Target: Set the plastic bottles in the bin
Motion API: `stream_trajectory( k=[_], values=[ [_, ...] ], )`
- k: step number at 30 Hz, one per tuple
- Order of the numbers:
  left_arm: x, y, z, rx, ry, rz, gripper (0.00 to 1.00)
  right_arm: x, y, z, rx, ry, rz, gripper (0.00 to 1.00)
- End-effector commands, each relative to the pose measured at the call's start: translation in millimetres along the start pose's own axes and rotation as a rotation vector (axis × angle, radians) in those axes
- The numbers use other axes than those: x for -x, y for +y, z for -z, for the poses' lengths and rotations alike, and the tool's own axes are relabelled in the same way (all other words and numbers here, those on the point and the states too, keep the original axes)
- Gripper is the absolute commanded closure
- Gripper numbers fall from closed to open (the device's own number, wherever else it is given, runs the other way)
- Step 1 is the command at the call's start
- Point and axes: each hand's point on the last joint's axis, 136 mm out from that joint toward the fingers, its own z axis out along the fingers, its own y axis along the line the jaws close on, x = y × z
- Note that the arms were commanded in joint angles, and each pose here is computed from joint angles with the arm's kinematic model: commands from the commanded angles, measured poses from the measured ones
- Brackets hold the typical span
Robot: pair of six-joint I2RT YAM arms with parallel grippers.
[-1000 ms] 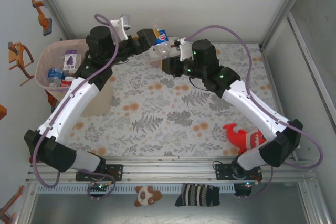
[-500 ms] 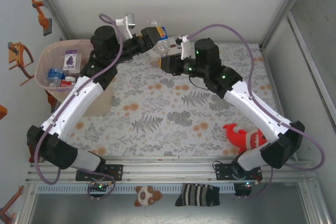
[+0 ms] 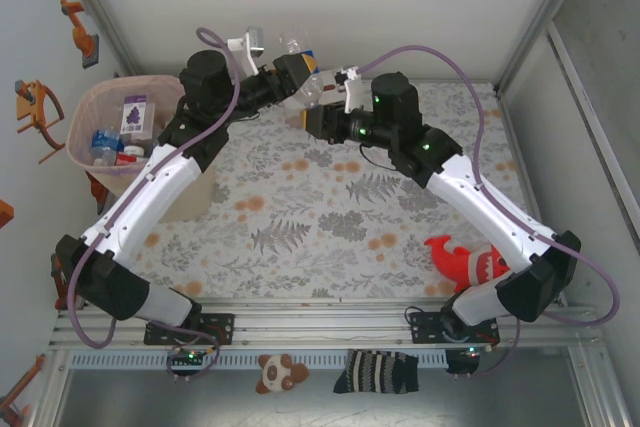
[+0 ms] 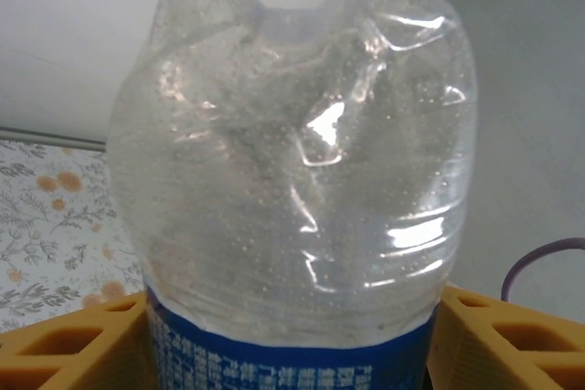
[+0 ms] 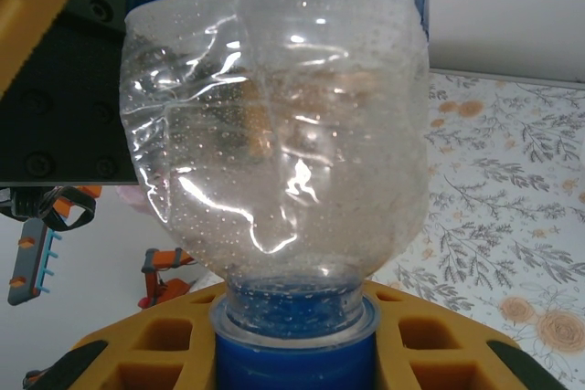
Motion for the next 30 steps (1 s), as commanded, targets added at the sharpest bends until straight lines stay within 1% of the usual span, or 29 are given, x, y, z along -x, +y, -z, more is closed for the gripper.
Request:
stream_trajectory(
  k=[1,6,8,10,12,15,16,17,19,22,25,28,30],
  values=[
    [0.5,-5.7,-0.4,-0.025,-0.009,-0.008,0.33,14.4,12.5,12.3,0.035,-0.056,0.019,0.73],
    [1.7,-6.6,0.5,-0.022,-0.013,-0.013,0.41,13.7,11.8,12.8,0.032,-0.057,0.019,0.73],
    [1.4,-6.6,0.8,-0.019,-0.011,-0.015,0.43,14.8,12.8,14.9,0.031,-0.062,0.021,0.71],
    [1.2,-6.0,0.7,-0.015,-0.009,-0.017,0.45,14.6,13.1,15.8,0.031,-0.062,0.021,0.67],
    [1.8,-6.4,2.0,-0.009,-0.012,-0.019,0.46,14.3,13.2,18.0,0.027,-0.062,0.022,0.6],
    [3.0,-5.4,4.3,0.017,-0.01,-0.032,0.47,14.1,12.7,22.0,0.014,-0.063,0.024,0.4],
    [3.1,-4.6,5.1,0.028,-0.007,-0.037,0.47,13.5,12.2,23.8,0.007,-0.061,0.024,0.36],
    [3.8,-4.5,6.6,0.04,-0.005,-0.042,0.47,12.7,11.3,25.6,-0.001,-0.059,0.025,0.33],
    [5.1,0.5,11.3,0.088,0.003,-0.057,0.48,11.1,9.1,31.8,-0.028,-0.054,0.029,0.3],
    [8.2,10.5,22.5,0.179,0.013,-0.087,0.48,7.0,2.6,42.5,-0.083,-0.051,0.041,0.29],
    [16.3,23.8,42.8,0.291,0.021,-0.116,0.48,3.9,-2.6,54.8,-0.134,-0.048,0.062,0.28],
    [30.1,42.8,74.3,0.461,0.016,-0.157,0.51,1.2,-7.8,64.0,-0.178,-0.038,0.082,0.28],
    [36.2,57.1,100.3,0.587,0.033,-0.186,0.51,-1.0,-10.4,69.1,-0.201,-0.03,0.094,0.28]
  ],
)
